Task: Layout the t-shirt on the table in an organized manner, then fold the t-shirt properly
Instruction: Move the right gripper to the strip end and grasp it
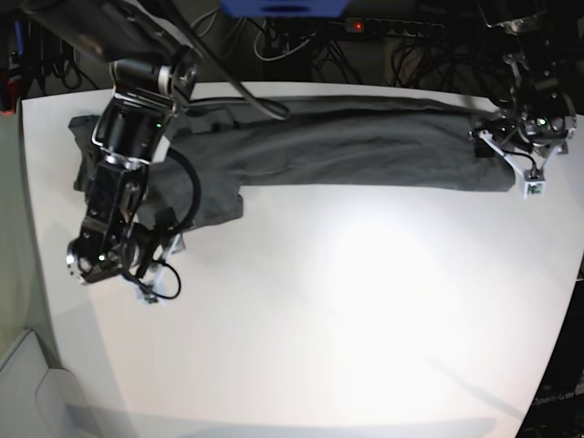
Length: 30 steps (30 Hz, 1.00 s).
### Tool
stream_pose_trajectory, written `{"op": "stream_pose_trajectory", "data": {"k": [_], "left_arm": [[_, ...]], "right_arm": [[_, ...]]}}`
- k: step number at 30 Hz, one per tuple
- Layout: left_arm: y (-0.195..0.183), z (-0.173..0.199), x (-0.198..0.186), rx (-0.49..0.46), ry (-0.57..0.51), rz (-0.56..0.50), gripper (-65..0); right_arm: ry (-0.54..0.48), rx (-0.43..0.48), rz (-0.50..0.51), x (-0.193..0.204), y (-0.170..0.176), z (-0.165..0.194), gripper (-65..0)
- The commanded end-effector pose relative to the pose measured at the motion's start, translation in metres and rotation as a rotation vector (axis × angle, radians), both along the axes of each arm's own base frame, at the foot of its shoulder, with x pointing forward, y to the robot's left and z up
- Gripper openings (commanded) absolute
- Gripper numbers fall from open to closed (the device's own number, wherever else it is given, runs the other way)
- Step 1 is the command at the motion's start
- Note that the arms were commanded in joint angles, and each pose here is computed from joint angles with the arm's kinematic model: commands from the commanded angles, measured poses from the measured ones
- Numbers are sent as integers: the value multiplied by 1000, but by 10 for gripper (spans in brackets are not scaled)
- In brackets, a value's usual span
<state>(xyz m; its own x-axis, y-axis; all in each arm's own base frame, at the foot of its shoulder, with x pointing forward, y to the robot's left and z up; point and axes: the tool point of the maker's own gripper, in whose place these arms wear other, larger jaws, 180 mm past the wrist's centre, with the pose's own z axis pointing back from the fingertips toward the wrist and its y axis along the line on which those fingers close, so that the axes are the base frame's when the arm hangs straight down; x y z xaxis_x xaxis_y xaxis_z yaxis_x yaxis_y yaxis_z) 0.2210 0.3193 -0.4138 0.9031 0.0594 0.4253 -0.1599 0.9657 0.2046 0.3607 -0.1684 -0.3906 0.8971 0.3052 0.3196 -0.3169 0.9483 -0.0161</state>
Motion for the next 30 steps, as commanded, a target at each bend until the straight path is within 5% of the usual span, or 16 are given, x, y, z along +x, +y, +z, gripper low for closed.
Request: {"op": "stream_pose_trajectory", "data": {"k": [1, 11, 21, 23, 29, 30], "left_arm": [[5, 8, 4, 21, -14, -5, -83], [4, 9, 6, 23, -17, -6, -83], [4, 9, 6, 23, -17, -6, -83], [4, 9, 6, 22, -19, -7, -83], [4, 8, 6, 21, -19, -6, -83], [4, 8, 6, 21, -20, -6, -83]], "right_arm": [[-67, 12, -17, 17, -4, 16, -277], [12, 129, -105, 11, -13, -15, -276], [21, 143, -109, 4, -10, -26, -281], [24, 145, -109, 2, -9, -27, -319], [54, 143, -106, -10, -8, -38, -644], [55, 143, -106, -10, -8, -38, -650]]}}
